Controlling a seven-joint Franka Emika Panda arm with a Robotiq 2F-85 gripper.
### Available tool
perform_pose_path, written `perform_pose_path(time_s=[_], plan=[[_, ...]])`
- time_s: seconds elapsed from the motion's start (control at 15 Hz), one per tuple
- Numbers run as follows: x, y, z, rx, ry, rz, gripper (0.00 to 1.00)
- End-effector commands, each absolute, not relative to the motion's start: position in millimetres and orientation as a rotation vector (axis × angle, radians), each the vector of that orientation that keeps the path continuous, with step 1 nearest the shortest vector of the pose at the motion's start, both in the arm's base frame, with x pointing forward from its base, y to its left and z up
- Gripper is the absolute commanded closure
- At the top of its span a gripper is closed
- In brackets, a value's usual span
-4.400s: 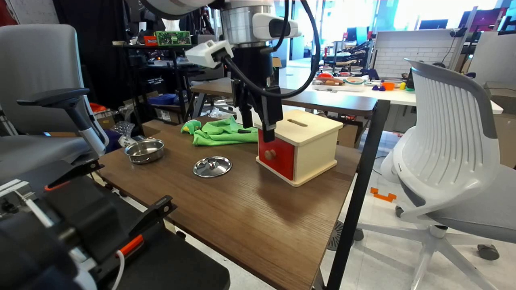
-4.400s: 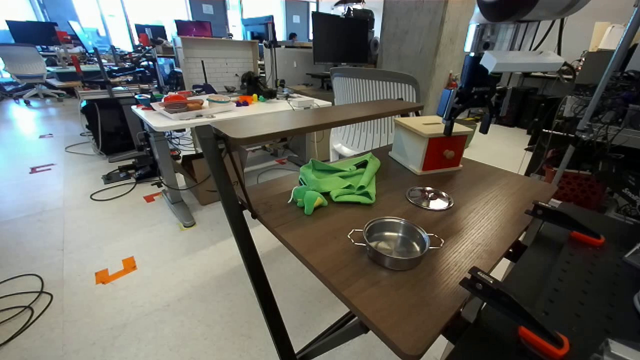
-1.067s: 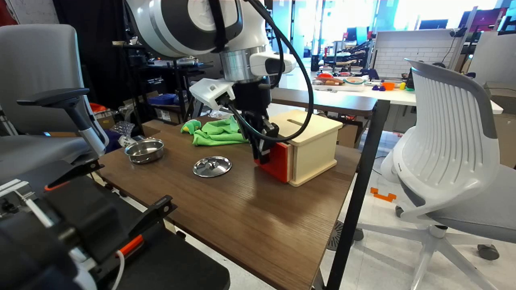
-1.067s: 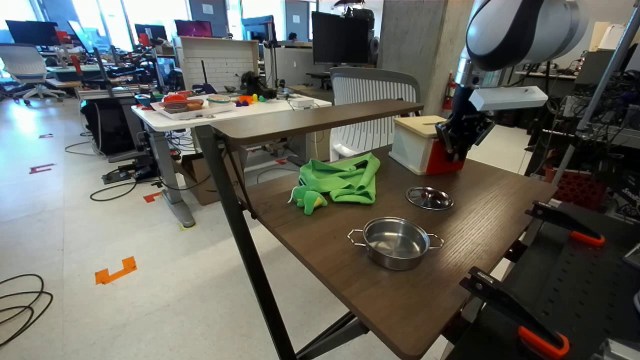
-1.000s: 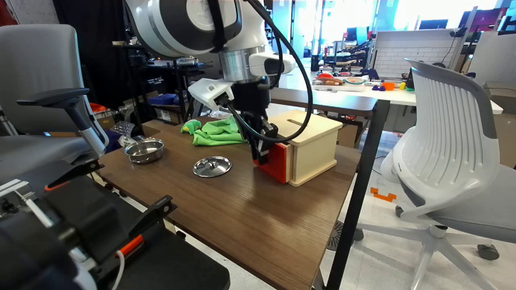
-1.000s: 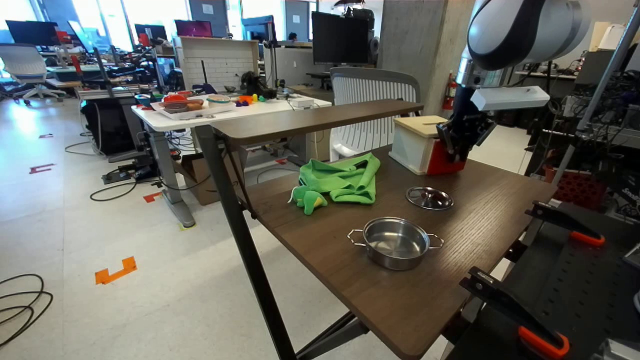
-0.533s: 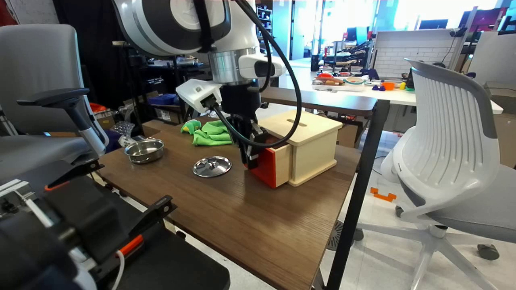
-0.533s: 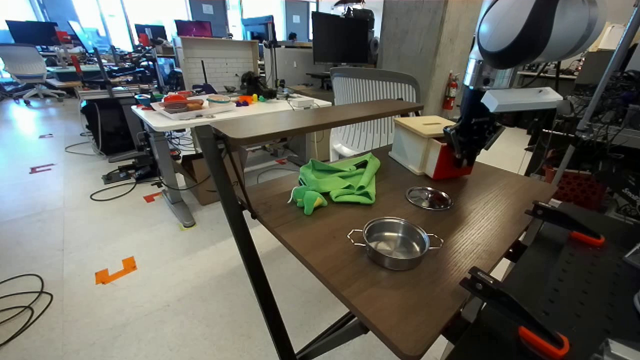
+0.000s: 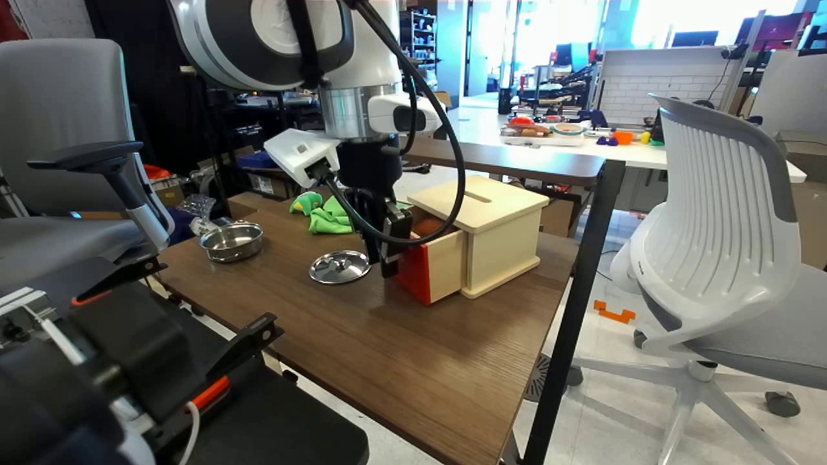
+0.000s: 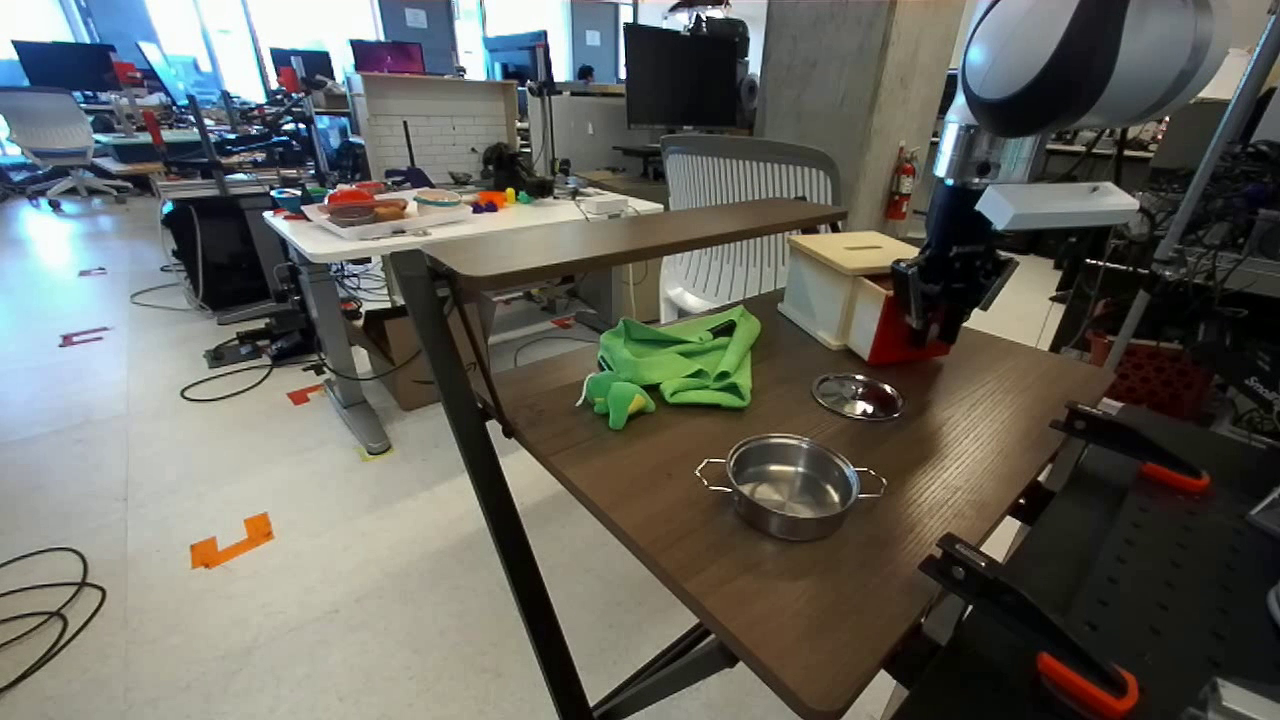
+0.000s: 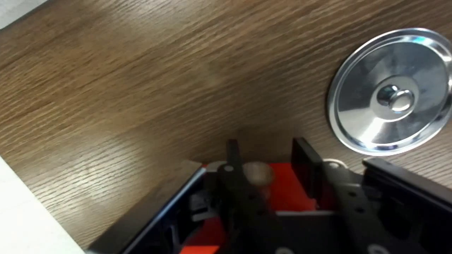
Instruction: Open the drawer
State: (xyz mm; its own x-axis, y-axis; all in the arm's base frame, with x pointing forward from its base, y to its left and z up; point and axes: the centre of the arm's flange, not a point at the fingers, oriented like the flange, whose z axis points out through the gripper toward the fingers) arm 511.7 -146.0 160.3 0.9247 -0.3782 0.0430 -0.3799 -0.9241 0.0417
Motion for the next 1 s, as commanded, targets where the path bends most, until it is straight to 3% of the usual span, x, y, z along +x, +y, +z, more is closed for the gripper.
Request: perform_pose_path(time_s=[0.0, 0.27, 0.67, 0.93], plan=[[501, -121, 156, 3.107, -0.537, -0.037, 0.26], [495, -102, 149, 3.142, -0.514, -0.126, 0.01], [469, -103, 186, 3.122, -0.577, -0.26, 0.0], [443, -105, 231, 3.124, -0.63, -0.172, 0.0]])
